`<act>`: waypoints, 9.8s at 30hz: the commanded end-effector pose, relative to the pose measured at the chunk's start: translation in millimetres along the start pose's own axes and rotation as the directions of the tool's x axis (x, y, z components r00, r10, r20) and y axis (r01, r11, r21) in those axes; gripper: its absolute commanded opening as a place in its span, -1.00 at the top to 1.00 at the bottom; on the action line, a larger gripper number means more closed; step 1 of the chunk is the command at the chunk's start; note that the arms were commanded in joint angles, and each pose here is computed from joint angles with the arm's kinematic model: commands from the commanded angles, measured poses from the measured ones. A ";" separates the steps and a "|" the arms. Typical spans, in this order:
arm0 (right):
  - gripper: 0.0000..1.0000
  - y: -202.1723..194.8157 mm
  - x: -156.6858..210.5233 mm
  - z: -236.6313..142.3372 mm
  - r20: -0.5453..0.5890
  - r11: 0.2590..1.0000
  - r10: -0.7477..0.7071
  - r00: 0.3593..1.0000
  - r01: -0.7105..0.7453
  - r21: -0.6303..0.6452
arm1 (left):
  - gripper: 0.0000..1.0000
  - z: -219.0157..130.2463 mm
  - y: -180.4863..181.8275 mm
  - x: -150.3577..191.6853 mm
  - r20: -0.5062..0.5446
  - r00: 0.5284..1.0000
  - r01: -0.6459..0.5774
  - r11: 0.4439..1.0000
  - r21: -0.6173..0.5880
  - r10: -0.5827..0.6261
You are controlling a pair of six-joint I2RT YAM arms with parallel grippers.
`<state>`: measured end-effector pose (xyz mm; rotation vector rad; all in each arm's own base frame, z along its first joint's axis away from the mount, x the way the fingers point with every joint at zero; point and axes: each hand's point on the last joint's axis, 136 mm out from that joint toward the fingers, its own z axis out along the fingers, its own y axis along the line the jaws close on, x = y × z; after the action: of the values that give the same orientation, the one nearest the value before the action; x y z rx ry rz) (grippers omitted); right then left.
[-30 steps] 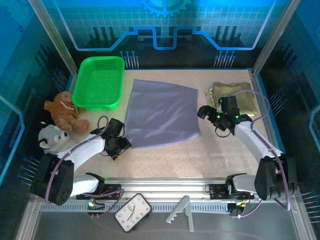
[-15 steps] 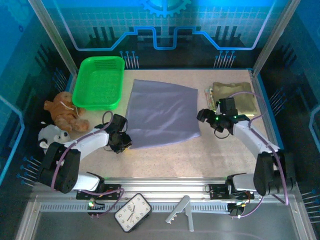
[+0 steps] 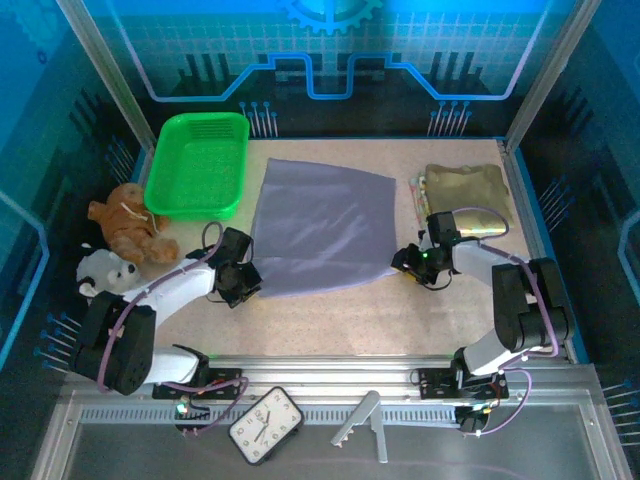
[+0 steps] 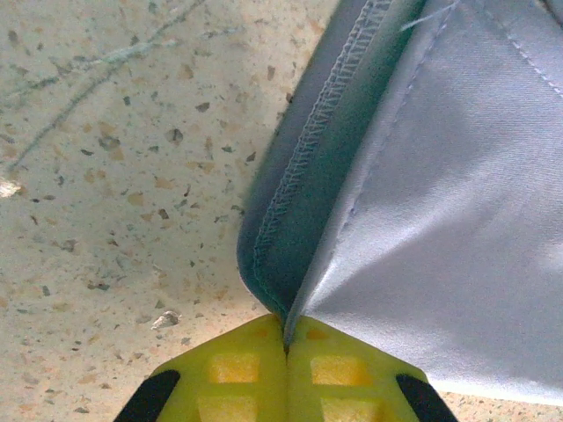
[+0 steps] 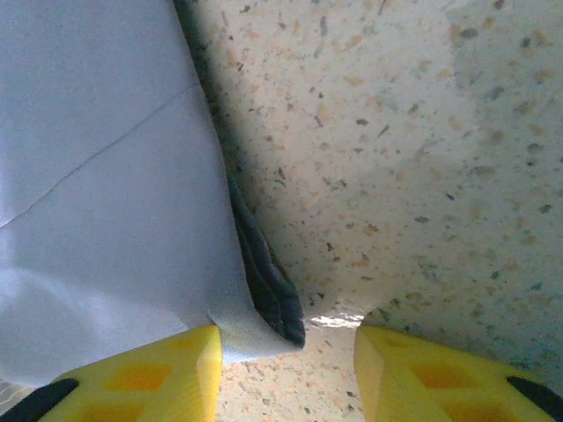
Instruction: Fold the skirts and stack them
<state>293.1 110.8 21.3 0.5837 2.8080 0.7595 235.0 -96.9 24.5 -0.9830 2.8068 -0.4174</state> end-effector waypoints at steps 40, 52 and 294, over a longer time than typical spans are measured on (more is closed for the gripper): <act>1.00 6.0 50.4 -54.8 0.010 0.999 0.013 1.000 -0.013 -0.043 | 1.00 -61.4 8.3 -0.4 0.162 0.979 0.098 0.985 0.144 -0.122; 1.00 86.9 -71.2 -113.5 0.338 0.995 0.000 0.941 0.035 -0.098 | 1.00 -170.9 -120.2 -109.5 0.483 0.866 -0.250 0.949 0.191 0.131; 1.00 241.7 118.5 101.2 -0.181 0.140 -0.975 0.130 0.989 -0.042 | 1.00 43.5 -78.3 -70.0 -0.099 0.987 -0.119 0.990 0.078 0.127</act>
<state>298.8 386.1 63.0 -1.3938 2.4284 0.2703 361.9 -126.7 16.7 -0.7156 2.8625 -0.5684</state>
